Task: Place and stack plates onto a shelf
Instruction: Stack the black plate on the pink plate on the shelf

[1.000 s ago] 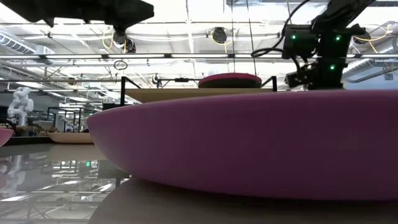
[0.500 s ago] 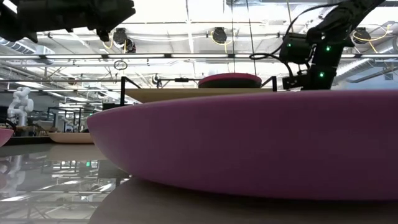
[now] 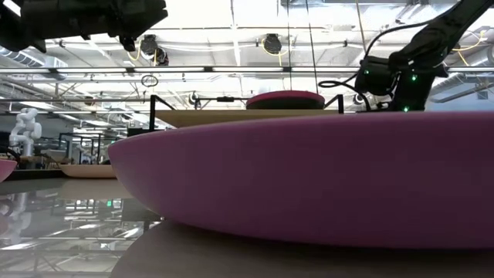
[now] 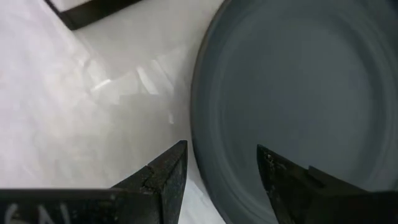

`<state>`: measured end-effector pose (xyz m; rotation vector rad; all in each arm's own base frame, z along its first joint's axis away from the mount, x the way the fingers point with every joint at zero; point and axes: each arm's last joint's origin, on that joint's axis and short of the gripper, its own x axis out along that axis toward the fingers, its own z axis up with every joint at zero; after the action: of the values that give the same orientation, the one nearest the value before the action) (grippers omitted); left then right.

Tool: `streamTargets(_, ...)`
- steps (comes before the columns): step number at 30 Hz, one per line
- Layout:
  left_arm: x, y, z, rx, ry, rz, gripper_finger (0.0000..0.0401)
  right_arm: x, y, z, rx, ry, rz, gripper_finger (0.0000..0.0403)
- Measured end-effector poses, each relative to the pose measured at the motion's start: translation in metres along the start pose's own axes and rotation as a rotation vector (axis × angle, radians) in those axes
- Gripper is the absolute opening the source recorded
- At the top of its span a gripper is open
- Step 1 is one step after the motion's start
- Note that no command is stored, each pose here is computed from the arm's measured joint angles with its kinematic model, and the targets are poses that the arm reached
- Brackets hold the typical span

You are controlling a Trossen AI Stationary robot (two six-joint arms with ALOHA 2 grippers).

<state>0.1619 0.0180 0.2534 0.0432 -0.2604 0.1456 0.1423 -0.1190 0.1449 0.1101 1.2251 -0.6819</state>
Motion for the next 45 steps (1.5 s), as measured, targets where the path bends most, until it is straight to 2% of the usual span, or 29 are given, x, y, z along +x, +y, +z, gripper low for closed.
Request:
streamTargets(13,0.0,0.0,-0.001,0.0,0.006,0.0,0.0124,0.019,-0.005,0.0,0.109,0.018,-0.017,0.0173)
streamTargets(17,0.0,0.0,-0.001,-0.011,0.006,0.0,0.0124,0.024,-0.004,-0.001,0.114,0.042,-0.013,0.0159)
streamTargets(22,0.0,0.0,-0.001,-0.011,0.006,0.0,0.0124,0.025,-0.003,-0.001,0.137,0.046,0.0,0.0108)
streamTargets(27,0.0,0.0,-0.001,-0.009,0.006,0.0,0.0124,0.025,-0.002,0.0,0.133,0.032,0.041,0.0024)
streamTargets(30,0.0,0.0,-0.001,0.006,0.006,0.0,0.0124,0.024,-0.002,0.001,0.142,0.026,0.046,0.0013)
streamTargets(35,0.0,0.0,-0.001,0.008,0.006,0.0,0.0124,0.014,-0.004,0.001,0.187,-0.023,0.044,0.0006)
streamTargets(45,0.0,0.0,-0.001,0.022,0.006,0.001,0.0124,-0.038,-0.021,0.002,0.335,-0.286,-0.16,0.0)
